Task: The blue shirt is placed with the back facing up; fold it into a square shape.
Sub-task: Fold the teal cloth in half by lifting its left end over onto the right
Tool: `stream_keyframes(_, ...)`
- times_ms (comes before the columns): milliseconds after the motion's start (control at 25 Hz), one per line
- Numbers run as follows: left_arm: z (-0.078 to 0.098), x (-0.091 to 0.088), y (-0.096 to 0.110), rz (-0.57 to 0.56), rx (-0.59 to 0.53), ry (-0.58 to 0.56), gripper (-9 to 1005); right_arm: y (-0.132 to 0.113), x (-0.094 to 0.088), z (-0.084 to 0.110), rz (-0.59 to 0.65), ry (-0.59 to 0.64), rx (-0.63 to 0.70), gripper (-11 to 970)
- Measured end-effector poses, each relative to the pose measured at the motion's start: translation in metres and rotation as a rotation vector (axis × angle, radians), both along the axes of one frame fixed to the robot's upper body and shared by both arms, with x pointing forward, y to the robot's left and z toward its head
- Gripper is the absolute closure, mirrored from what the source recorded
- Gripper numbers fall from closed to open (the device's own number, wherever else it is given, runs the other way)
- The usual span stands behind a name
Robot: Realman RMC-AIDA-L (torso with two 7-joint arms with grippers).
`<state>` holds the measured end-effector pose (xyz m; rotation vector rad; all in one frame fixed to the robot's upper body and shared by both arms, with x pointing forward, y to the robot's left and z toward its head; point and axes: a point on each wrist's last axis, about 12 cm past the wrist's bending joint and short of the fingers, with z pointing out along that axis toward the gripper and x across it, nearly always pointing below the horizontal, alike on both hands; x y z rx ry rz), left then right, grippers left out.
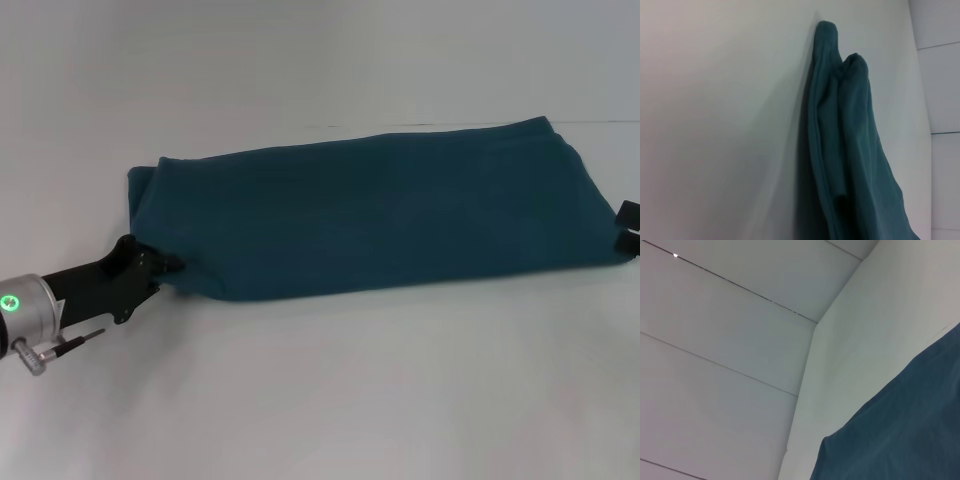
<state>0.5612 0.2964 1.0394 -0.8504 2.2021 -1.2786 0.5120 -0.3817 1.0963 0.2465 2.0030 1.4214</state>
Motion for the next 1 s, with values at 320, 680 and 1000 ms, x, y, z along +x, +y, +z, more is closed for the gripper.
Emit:
stream_keyframes(320,0.008,0.003,0.010,-0.043,0.105,-0.101,983,0.000,0.000,-0.003,-0.014,0.011,0.001,258)
stream_keyframes(680,0.016,-0.009,0.054,-0.001,0.266,-0.164,985,-0.007,0.002,-0.003,-0.041,0.024,-0.021,258)
stream_keyframes(1000,0.019,-0.028,0.093,0.074,0.347,-0.110,979,-0.009,0.003,-0.007,-0.073,0.043,-0.032,258)
